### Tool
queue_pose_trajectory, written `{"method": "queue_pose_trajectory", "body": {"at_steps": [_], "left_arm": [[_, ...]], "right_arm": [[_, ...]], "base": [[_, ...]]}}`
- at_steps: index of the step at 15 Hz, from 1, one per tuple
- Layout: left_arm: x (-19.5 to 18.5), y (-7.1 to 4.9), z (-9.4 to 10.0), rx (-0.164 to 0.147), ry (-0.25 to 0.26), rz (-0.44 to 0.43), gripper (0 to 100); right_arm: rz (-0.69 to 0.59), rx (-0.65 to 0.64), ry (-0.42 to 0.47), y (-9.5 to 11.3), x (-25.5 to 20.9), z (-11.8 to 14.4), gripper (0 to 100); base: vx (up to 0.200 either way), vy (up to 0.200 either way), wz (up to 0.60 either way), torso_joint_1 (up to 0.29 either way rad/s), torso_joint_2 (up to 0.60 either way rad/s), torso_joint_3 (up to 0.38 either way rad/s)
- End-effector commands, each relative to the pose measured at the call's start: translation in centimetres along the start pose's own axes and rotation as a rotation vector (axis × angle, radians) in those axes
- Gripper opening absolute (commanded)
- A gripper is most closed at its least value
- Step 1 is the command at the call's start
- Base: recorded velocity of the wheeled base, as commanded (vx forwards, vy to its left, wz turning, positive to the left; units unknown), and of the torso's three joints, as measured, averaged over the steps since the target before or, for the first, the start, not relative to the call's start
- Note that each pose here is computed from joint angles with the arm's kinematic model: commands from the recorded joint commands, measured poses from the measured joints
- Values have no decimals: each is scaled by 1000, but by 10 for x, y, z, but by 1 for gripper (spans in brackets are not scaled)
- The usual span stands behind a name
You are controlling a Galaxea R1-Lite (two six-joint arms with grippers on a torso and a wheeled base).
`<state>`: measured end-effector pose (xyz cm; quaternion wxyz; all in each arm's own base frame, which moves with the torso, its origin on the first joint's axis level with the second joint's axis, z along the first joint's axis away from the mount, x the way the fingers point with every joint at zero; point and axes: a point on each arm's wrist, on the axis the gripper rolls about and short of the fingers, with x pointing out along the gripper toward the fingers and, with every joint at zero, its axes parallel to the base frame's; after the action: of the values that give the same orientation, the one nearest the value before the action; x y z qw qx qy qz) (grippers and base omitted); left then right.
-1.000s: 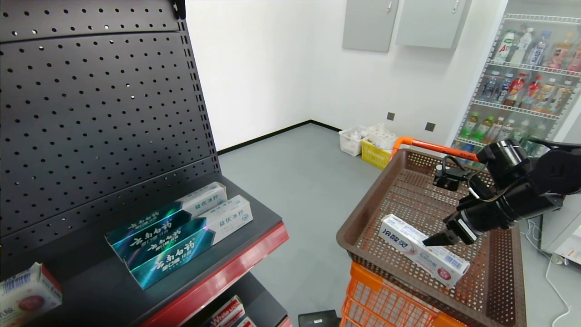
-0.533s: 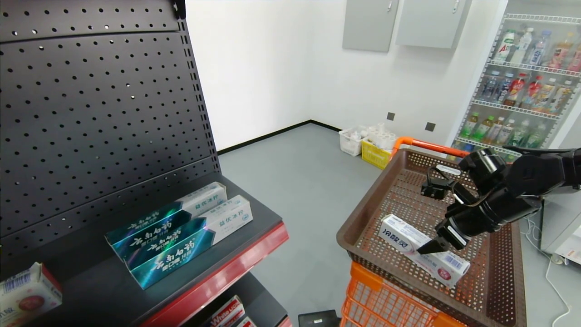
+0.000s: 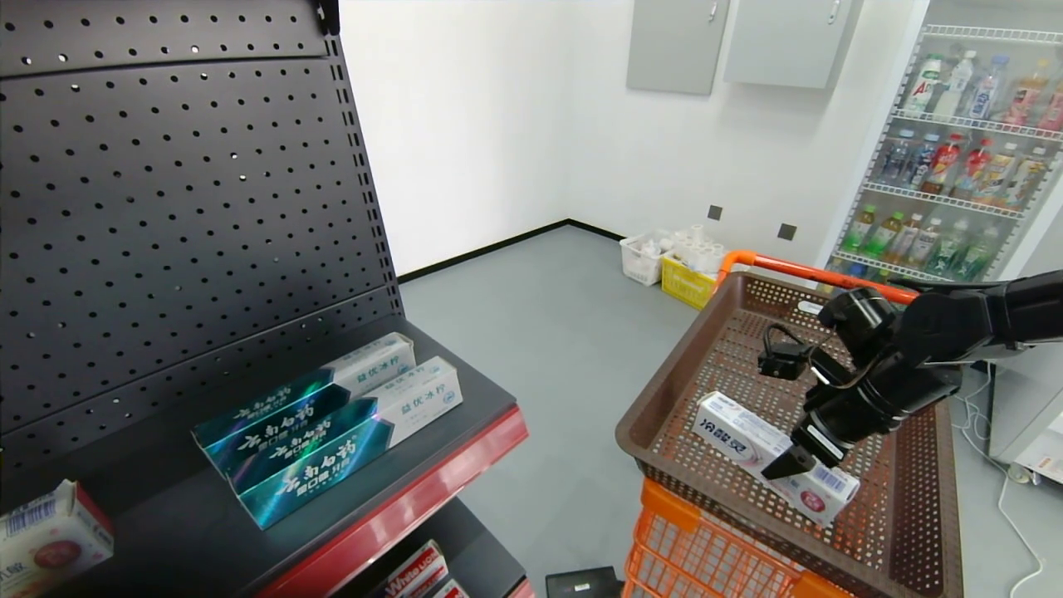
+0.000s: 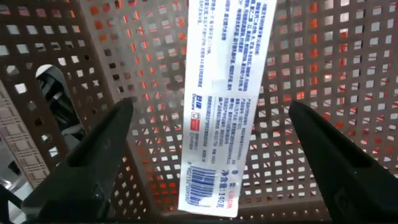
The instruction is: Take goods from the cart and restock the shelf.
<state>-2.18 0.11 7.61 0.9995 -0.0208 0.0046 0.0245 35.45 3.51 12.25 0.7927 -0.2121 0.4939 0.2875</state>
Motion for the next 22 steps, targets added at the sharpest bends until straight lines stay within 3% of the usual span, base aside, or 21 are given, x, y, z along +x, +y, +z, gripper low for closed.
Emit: {"method": "queue_pose_trajectory", "body": {"at_steps": [1,22], "left_arm": [[0,0,0,1,1,0,100],[0,0,0,1,1,0,100]], "right_arm": [[9,-1,9,1,4,0,100],[-29,-13,81,-8,29,2,100]], "base": [[0,0,0,0,0,0],[0,0,0,0,0,0]]}}
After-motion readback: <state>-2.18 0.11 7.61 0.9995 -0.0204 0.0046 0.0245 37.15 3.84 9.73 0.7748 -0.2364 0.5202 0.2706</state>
